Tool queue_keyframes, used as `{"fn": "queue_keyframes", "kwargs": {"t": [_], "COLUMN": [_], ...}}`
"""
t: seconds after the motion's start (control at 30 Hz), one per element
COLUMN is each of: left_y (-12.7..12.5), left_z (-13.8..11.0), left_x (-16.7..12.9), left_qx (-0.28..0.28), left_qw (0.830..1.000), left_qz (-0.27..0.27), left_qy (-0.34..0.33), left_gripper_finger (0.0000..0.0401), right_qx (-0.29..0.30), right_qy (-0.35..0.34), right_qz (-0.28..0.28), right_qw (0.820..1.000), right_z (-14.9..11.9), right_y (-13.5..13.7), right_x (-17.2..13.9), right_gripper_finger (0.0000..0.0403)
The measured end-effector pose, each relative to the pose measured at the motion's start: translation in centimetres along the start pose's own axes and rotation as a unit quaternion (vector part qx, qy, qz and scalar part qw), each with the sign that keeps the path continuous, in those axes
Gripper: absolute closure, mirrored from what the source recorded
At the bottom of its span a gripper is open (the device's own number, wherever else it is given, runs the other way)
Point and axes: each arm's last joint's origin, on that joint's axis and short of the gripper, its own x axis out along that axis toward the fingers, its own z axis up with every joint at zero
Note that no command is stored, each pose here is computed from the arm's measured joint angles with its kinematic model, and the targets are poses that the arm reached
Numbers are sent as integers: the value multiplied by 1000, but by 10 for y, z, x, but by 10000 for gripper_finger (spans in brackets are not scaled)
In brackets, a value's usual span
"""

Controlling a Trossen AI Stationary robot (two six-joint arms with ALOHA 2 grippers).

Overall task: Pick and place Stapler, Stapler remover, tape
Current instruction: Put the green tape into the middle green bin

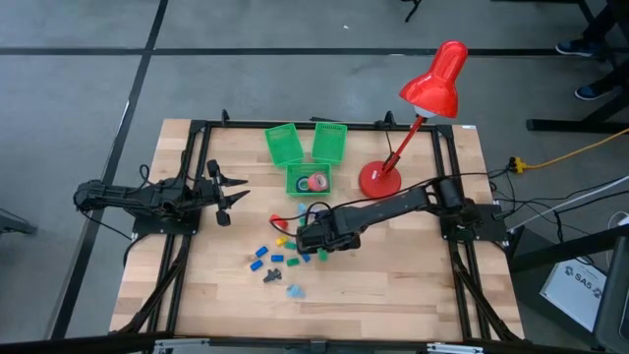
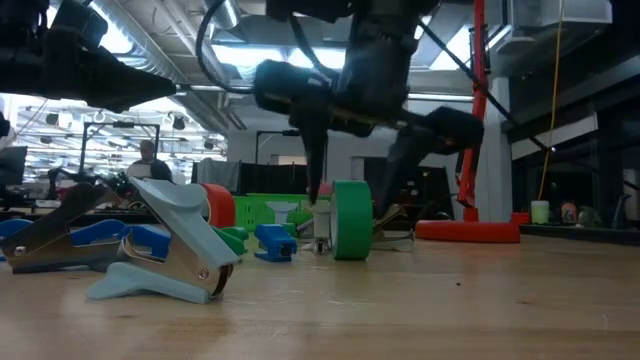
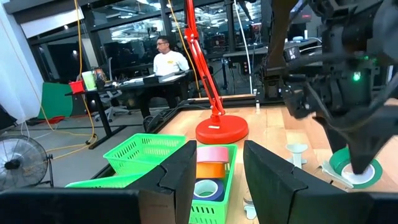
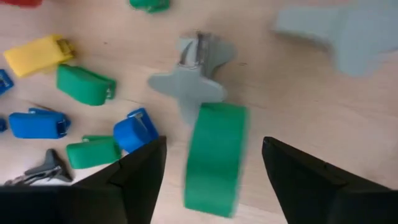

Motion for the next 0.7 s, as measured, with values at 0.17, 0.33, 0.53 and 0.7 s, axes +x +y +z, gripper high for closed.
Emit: {"fn": "queue_keyframes", "kwargs": {"t": [0.17,0.33,0.53,0.7], "left_y": [0,0,0,0], "left_z": [0,0,0,0], "left_x": [0,0,0,0], "left_qx": [1,0,0,0], "left_qw": [1000,1000,1000,1000], "left_qz": [0,0,0,0], "left_qy": [2,0,0,0], "left_gripper_finger": [274,274,274,274], "right_qx": [12,15,14,15], "right_qy": [26,26,27,25], "right_qz": [-11,-8,-6,1], "right_qw": [1000,1000,1000,1000], "right_z": [8,11,11,11], "right_y": [0,1,1,2], "right_x": [8,7,7,7], "right_gripper_finger": [165,212,293,297]}}
